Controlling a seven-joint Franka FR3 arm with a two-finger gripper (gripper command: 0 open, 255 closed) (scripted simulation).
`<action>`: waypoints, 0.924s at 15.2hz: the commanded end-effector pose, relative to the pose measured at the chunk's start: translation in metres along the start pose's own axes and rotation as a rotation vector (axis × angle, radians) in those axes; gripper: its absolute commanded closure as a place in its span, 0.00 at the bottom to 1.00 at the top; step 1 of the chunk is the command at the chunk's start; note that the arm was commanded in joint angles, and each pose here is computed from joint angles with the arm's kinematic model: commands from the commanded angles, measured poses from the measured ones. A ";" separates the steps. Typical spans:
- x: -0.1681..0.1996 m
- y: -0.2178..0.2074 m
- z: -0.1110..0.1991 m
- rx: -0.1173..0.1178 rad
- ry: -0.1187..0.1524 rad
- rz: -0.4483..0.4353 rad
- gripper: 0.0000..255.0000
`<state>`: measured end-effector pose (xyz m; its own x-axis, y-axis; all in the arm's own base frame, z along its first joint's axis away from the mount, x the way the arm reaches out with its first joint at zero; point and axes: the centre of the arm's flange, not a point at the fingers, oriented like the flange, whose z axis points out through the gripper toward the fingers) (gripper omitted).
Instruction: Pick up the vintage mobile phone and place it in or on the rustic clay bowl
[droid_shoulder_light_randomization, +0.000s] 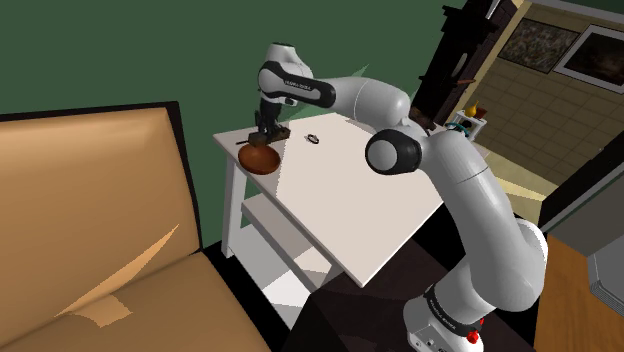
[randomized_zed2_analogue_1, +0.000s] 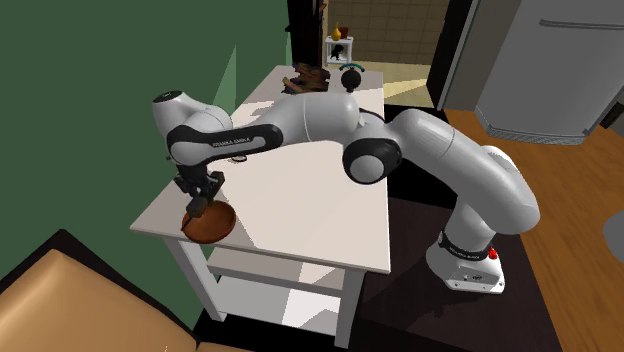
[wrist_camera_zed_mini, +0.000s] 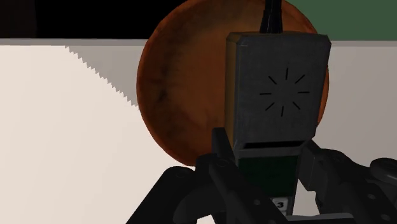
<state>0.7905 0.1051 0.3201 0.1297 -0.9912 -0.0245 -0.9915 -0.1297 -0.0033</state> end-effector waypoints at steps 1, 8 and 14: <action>-0.001 -0.001 0.010 0.002 0.000 0.001 1.00; 0.000 -0.001 0.047 0.002 0.000 0.001 1.00; 0.000 -0.001 0.057 0.002 0.000 0.001 1.00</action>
<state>0.7913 0.1060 0.2631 0.1291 -0.9913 -0.0242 -0.9916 -0.1291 -0.0048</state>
